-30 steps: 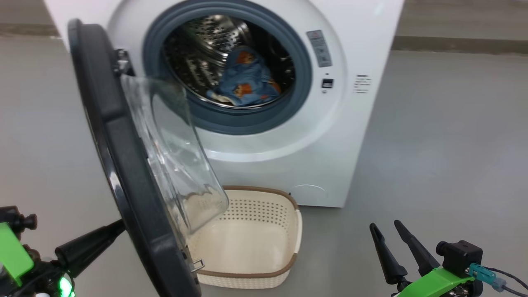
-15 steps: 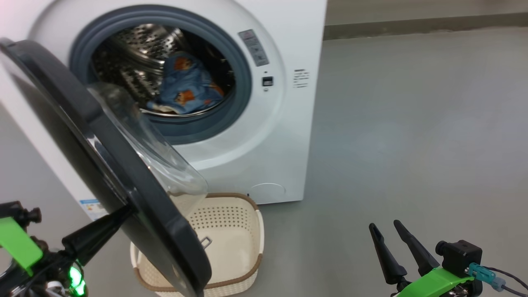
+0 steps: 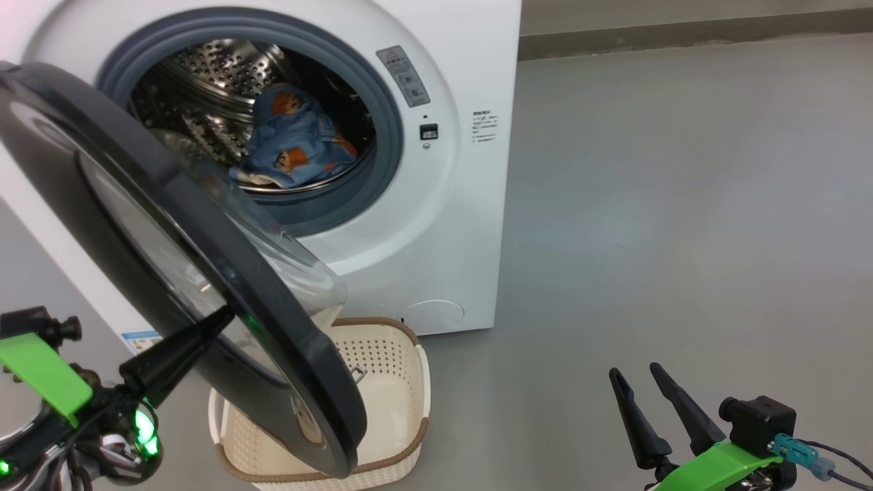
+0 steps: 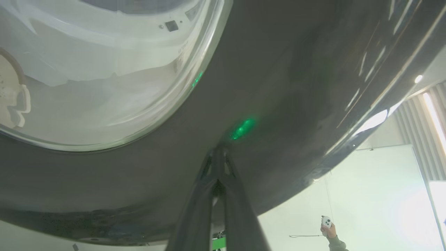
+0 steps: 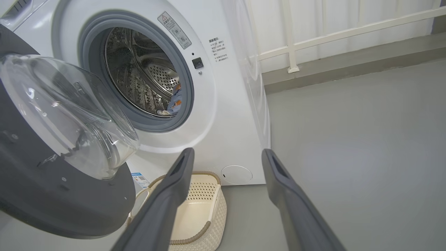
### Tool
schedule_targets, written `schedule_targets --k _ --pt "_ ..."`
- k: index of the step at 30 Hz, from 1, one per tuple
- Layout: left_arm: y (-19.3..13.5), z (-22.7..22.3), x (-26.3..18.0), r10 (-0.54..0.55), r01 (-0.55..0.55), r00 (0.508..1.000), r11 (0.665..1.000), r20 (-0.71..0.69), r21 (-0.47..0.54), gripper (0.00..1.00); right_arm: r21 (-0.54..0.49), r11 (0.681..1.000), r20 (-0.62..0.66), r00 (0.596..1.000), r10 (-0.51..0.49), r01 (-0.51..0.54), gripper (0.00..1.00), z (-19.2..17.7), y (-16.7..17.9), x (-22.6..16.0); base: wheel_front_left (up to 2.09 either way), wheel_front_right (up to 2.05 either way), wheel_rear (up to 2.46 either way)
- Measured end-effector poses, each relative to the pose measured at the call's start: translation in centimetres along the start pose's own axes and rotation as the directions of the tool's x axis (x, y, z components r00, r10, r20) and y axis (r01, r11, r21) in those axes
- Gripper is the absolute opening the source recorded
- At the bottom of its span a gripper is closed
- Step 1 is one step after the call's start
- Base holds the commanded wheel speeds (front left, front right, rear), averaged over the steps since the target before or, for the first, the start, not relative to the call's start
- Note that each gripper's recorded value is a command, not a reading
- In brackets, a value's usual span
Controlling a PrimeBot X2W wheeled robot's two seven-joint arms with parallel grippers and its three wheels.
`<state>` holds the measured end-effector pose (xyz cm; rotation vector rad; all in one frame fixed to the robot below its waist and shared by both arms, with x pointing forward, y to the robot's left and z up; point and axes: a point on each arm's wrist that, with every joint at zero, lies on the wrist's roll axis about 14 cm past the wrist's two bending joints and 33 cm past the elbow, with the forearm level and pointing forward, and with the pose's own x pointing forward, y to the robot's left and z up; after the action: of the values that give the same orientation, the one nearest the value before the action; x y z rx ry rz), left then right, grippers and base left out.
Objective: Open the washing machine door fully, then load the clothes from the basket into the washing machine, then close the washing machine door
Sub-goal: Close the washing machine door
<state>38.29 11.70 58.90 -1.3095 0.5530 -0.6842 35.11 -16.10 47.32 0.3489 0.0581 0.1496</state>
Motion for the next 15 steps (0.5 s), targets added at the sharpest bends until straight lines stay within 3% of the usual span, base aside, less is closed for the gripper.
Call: schedule_targets --k 5,6,7,9,10,15 --pt "-0.3 0.8 -1.0 -0.001 -0.001 0.999 1.000 0.049 0.029 0.00 -0.001 1.000 -0.009 0.999 0.031 -0.031 1.00 -0.2 0.9 0.6 0.00 0.00 0.00" --pt "-0.4 1.0 -1.2 0.003 -0.005 0.998 0.999 0.063 0.044 0.14 -0.002 0.999 -0.010 0.999 0.035 -0.035 1.00 -0.3 1.1 0.7 0.00 0.00 0.00" --pt "-0.4 1.0 -1.2 0.003 -0.005 0.998 0.999 0.063 0.044 0.14 -0.002 0.999 -0.010 0.999 0.035 -0.035 1.00 -0.3 1.1 0.7 0.00 0.00 0.00" --pt "-0.3 1.5 -1.8 0.018 -0.026 0.995 0.997 0.093 0.079 0.55 -0.002 0.999 -0.012 0.999 0.044 -0.044 1.00 -0.3 1.3 1.0 0.00 0.00 0.00" --pt "-0.3 2.1 -2.5 0.022 -0.037 0.991 0.993 0.128 0.110 1.00 -0.002 0.999 -0.015 0.998 0.054 -0.054 1.00 -0.3 1.6 1.2 0.00 0.00 0.00" --pt "-0.2 3.5 -4.1 0.033 -0.075 0.976 0.980 0.216 0.186 1.00 -0.002 0.997 -0.022 0.996 0.081 -0.081 1.00 -0.6 2.5 1.9 0.00 0.00 0.00"
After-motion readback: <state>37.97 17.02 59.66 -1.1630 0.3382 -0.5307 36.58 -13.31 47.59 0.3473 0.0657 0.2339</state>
